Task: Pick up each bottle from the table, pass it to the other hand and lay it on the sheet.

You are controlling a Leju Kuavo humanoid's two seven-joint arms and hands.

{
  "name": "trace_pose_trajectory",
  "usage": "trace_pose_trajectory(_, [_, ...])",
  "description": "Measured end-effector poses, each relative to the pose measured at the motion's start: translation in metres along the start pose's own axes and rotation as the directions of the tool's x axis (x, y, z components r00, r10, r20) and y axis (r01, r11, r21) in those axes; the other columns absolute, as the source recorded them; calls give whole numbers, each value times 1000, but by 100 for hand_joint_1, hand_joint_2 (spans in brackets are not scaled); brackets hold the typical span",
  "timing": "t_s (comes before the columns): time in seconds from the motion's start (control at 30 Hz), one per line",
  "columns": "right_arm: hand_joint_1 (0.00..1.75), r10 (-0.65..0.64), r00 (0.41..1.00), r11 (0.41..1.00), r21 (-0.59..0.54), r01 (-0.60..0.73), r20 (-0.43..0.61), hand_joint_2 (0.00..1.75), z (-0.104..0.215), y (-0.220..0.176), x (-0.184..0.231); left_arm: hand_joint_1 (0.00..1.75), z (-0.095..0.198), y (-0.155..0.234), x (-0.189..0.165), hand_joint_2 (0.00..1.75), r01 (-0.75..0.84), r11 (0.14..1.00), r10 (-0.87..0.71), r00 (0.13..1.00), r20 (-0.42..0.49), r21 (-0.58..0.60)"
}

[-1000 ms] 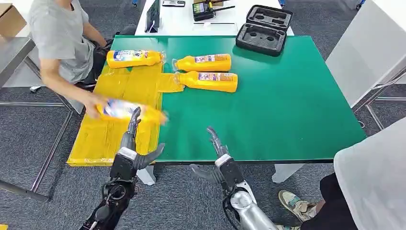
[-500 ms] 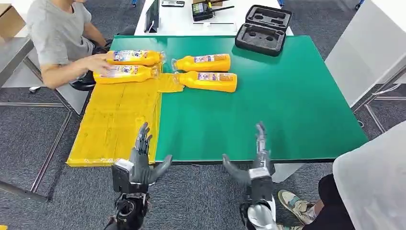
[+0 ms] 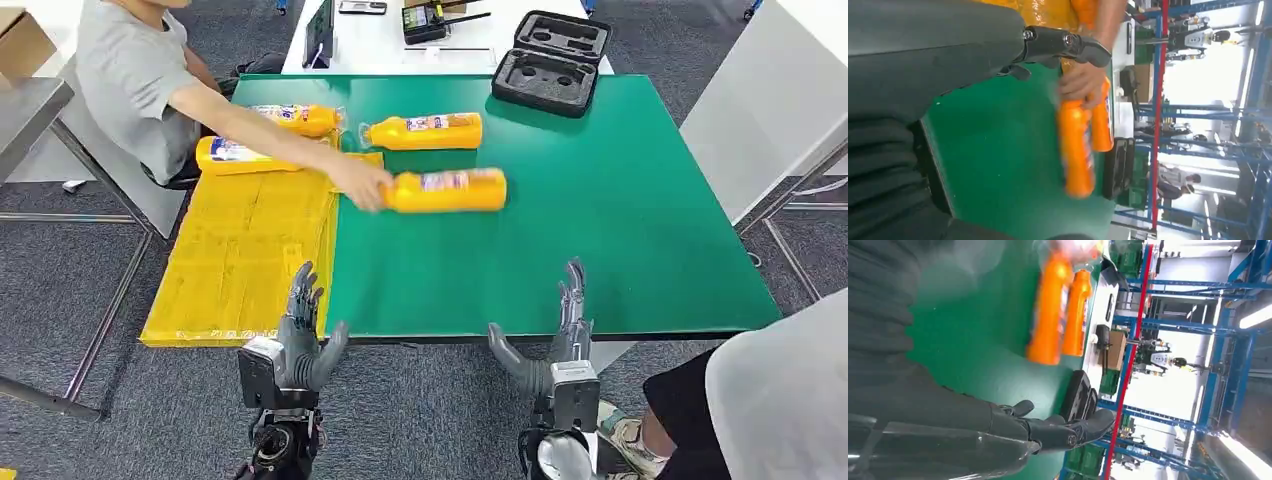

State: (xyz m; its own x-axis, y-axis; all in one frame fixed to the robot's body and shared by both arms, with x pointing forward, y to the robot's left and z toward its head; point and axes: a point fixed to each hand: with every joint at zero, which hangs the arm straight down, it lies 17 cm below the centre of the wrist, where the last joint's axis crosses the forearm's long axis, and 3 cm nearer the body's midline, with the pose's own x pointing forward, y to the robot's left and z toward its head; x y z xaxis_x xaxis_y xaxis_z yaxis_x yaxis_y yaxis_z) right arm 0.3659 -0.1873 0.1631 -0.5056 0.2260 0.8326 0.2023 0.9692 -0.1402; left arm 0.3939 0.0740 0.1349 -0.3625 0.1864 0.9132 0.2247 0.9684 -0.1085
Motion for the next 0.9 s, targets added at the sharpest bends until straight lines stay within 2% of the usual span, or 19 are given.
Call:
trace_pose_trajectory(0.2, [0, 46, 999, 999, -11, -46, 17, 175, 0, -3, 2, 0, 0, -1, 0, 0, -4, 1000, 4, 1000, -1, 2])
trace_pose_trajectory(0.3, [0, 233, 968, 971, 41, -237, 89, 175, 9, 7, -2, 0, 0, -3, 0, 0, -7, 1000, 7, 1000, -1, -3])
trace_pose_trajectory(0.33, [0, 249, 964, 965, 62, -255, 90, 175, 13, 11, -6, 0, 0, -4, 0, 0, -10, 1000, 10, 1000, -2, -6])
trace_pose_trajectory(0.6, [0, 265, 963, 951, 148, -270, 49, 175, 32, 26, -30, 0, 3, -10, -4, 0, -24, 1000, 24, 1000, -16, -8])
trace_pose_trajectory(0.77, [0, 364, 923, 886, 258, -385, 127, 175, 42, 46, -45, 0, 5, -15, -4, 0, -40, 999, 39, 999, -18, -16])
trace_pose_trajectory(0.9, [0, 459, 871, 806, 329, -492, 177, 175, 38, 49, -66, 0, 5, -22, -2, 0, -45, 998, 45, 999, -13, -32])
